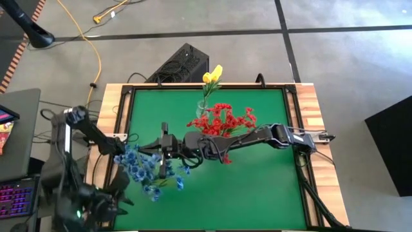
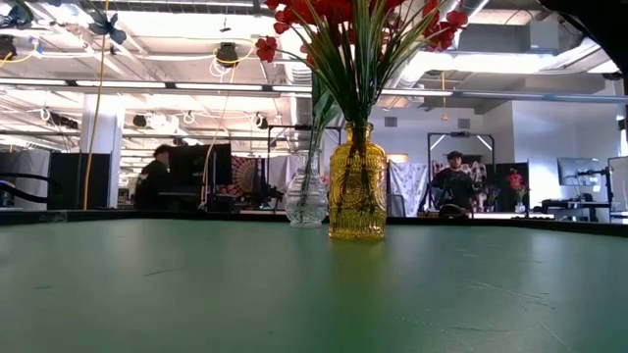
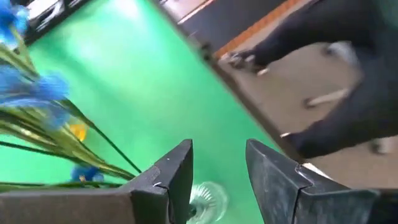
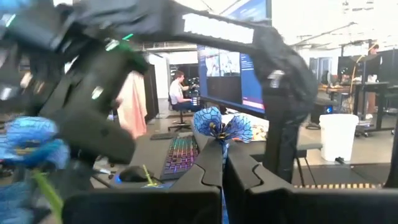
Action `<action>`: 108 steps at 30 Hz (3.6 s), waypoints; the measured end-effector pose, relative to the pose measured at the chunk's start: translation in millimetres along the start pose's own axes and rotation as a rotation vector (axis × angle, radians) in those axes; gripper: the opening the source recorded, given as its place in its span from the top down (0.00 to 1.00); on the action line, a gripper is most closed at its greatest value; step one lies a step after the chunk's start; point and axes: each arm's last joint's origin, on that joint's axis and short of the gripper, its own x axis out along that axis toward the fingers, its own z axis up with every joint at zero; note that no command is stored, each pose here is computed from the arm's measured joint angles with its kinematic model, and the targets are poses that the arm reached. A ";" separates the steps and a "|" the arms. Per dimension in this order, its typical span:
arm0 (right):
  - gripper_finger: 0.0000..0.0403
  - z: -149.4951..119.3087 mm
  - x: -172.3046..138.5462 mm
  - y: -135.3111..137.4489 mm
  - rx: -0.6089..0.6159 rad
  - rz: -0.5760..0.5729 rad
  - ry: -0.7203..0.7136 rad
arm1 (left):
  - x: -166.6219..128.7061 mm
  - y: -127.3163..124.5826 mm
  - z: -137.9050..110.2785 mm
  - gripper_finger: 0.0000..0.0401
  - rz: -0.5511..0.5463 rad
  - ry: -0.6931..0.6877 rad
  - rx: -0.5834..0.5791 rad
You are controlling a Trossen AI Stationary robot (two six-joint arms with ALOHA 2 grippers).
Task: Sort flowers into vase by color
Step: Put the blue flowers into the bottom transparent vase
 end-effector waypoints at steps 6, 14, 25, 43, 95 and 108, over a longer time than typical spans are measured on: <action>0.95 0.2 0.7 -5.5 0.036 -0.006 0.000 | 25.8 -16.4 -7.0 0.66 0.222 0.060 -0.157; 0.95 -0.4 0.1 -0.5 0.022 0.006 0.004 | 46.0 -21.0 -7.8 0.66 0.318 0.063 -0.457; 0.94 -2.6 -0.8 5.8 0.014 0.020 0.026 | 62.9 -4.6 -10.8 0.66 0.506 0.066 -0.691; 0.94 -3.4 -1.6 10.7 0.020 0.030 0.032 | 78.9 10.5 -8.1 0.69 0.577 0.106 -0.728; 0.34 57.4 -36.8 18.1 0.020 0.103 0.314 | 27.7 -30.9 -26.6 1.00 0.524 -0.188 -0.486; 0.34 68.7 -41.7 23.3 0.026 0.118 0.297 | 36.0 -49.1 -53.5 1.00 0.537 -0.264 -0.476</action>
